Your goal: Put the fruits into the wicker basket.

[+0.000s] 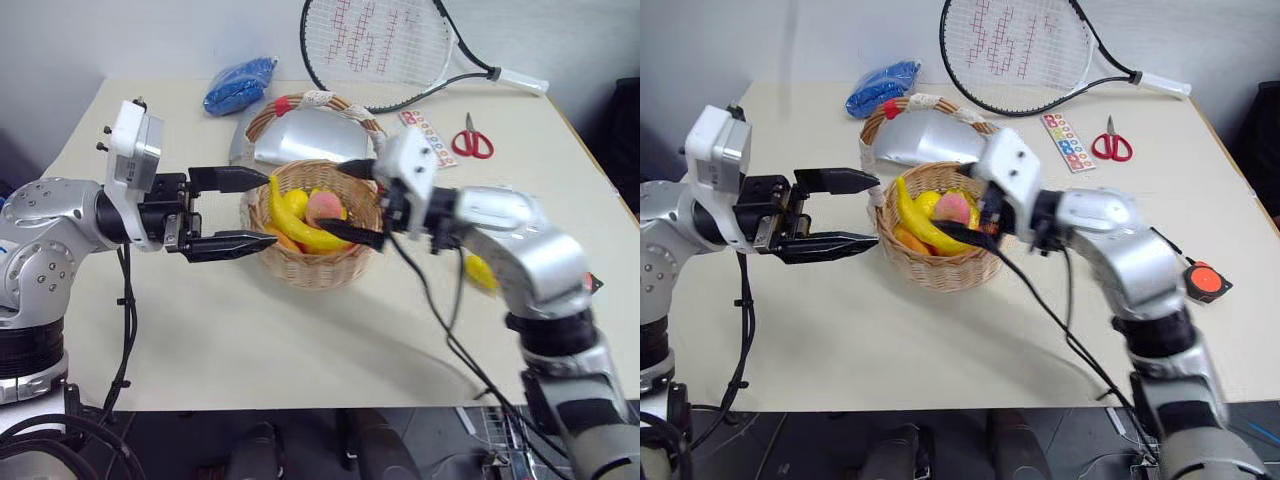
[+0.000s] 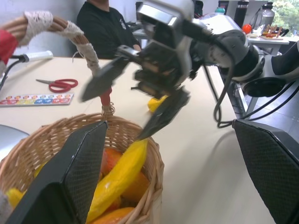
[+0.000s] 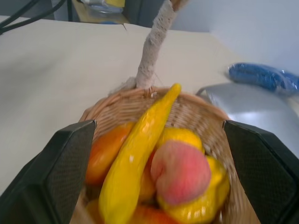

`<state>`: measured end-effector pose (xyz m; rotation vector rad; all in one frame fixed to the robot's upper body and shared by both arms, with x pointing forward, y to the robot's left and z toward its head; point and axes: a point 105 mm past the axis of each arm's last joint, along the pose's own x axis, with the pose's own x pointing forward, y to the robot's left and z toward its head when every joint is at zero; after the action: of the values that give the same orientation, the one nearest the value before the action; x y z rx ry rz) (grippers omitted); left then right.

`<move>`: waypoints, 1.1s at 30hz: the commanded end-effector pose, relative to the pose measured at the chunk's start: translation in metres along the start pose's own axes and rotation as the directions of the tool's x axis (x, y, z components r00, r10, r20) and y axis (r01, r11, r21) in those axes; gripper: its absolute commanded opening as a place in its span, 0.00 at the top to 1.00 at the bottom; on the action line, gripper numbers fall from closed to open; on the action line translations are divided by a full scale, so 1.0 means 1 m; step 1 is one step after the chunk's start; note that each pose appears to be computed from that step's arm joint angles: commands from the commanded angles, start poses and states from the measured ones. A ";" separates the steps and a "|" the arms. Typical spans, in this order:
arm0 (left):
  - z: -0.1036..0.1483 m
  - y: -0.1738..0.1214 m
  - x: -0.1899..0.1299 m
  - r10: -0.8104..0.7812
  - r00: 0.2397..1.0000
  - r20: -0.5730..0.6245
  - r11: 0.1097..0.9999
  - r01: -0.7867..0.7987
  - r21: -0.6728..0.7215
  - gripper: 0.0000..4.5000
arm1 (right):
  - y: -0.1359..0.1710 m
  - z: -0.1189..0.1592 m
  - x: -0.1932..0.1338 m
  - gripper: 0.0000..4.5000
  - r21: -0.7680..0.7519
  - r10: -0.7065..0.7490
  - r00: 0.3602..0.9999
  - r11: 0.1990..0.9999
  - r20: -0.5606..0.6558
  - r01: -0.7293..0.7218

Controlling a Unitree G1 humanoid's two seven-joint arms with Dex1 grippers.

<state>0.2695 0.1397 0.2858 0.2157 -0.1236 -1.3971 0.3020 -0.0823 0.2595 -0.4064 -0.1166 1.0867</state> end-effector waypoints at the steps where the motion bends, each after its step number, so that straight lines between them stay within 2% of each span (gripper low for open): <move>1: 0.006 -0.002 0.002 -0.035 0.999 0.013 0.999 0.034 0.035 0.00 | -0.003 0.008 -0.061 0.01 0.112 -0.090 0.996 0.990 -0.009 0.090; 4: 0.004 -0.003 0.004 -0.063 0.998 0.020 0.998 0.062 0.026 0.00 | -0.009 -0.010 -0.114 0.01 0.232 -0.227 0.966 0.940 -0.122 0.250; 6: 0.003 -0.001 0.007 -0.073 0.997 0.027 0.997 0.072 0.025 0.00 | -0.010 -0.025 -0.144 0.01 0.251 -0.297 0.932 0.905 -0.210 0.345; 12: 0.002 0.003 0.016 -0.110 0.993 0.032 0.994 0.109 0.032 0.00 | -0.010 -0.059 -0.189 0.01 0.277 -0.428 0.841 0.808 -0.331 0.520; 16: 0.004 0.003 0.017 -0.120 0.992 0.033 0.992 0.119 0.038 0.00 | -0.010 -0.081 -0.191 0.01 0.212 -0.457 0.803 0.802 -0.383 0.558; 19: 0.006 0.002 0.022 -0.129 0.991 0.038 0.991 0.127 0.048 0.00 | -0.017 -0.109 -0.187 0.01 0.178 -0.458 0.772 0.798 -0.442 0.575; 24: 0.006 -0.005 0.026 -0.138 0.990 0.030 0.989 0.136 0.058 0.00 | -0.044 -0.135 -0.172 0.01 0.129 -0.474 0.759 0.805 -0.447 0.579; 29: 0.009 -0.006 0.024 -0.118 0.992 0.034 0.991 0.115 0.062 0.00 | -0.066 -0.167 -0.166 0.01 0.149 -0.470 0.720 0.776 -0.511 0.613; 33: 0.009 -0.007 0.022 -0.097 0.995 0.028 0.993 0.095 0.069 0.00 | -0.065 -0.188 -0.168 0.01 0.223 -0.403 0.722 0.766 -0.563 0.602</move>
<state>0.2717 0.1150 0.2829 0.2244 -0.1447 -1.4960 0.3310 -0.3010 0.1254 -0.2398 0.4273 0.4018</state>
